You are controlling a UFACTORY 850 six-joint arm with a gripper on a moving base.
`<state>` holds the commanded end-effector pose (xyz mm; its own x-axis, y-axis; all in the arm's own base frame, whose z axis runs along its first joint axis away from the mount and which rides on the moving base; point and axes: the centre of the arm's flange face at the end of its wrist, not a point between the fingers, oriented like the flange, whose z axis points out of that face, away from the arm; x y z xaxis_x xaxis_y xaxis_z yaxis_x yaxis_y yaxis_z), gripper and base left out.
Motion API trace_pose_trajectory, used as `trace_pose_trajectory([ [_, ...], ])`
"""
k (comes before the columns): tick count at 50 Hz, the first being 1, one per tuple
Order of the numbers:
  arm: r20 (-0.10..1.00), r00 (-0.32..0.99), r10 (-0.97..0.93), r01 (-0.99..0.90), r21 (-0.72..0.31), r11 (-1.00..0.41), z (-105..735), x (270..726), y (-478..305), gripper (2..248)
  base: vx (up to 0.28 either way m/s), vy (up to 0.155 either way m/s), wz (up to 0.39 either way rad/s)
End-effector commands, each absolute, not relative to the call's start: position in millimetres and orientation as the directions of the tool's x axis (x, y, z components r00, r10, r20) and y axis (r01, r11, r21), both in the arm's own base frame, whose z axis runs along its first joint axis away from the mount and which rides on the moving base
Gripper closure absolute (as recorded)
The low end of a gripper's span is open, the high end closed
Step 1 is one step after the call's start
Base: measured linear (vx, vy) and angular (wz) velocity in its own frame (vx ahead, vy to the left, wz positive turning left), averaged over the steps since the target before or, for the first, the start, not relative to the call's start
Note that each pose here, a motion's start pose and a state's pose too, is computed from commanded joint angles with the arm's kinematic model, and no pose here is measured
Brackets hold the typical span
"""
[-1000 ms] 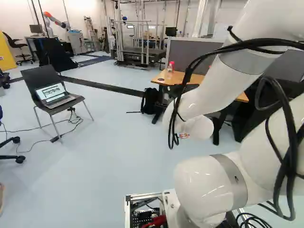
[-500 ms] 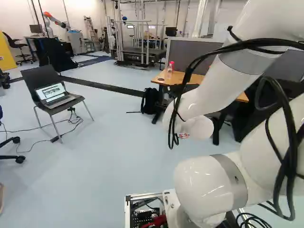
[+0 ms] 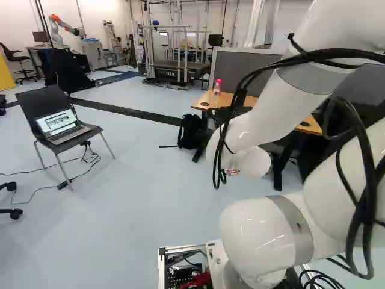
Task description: Pick up the green bottle from the table
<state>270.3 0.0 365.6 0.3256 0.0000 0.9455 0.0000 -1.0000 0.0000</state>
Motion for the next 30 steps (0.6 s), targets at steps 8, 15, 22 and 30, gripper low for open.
trace_pose_trajectory([
  [8, 0.946, 0.326, 0.000, 0.000, 0.000, -1.000, 365.6, 270.3, 0.0, 3, 0.294, 0.006, -0.033],
  [15, 0.946, 0.326, 0.000, 0.000, 0.000, -1.000, 365.6, 270.3, 0.0, 3, 0.282, -0.034, -0.201],
  [22, 0.946, 0.326, 0.000, 0.000, 0.000, -1.000, 365.6, 270.3, 0.0, 3, 0.258, -0.044, -0.255],
  [30, 0.946, 0.326, 0.000, 0.000, 0.000, -1.000, 365.6, 270.3, 0.0, 3, 0.246, -0.057, -0.319],
])
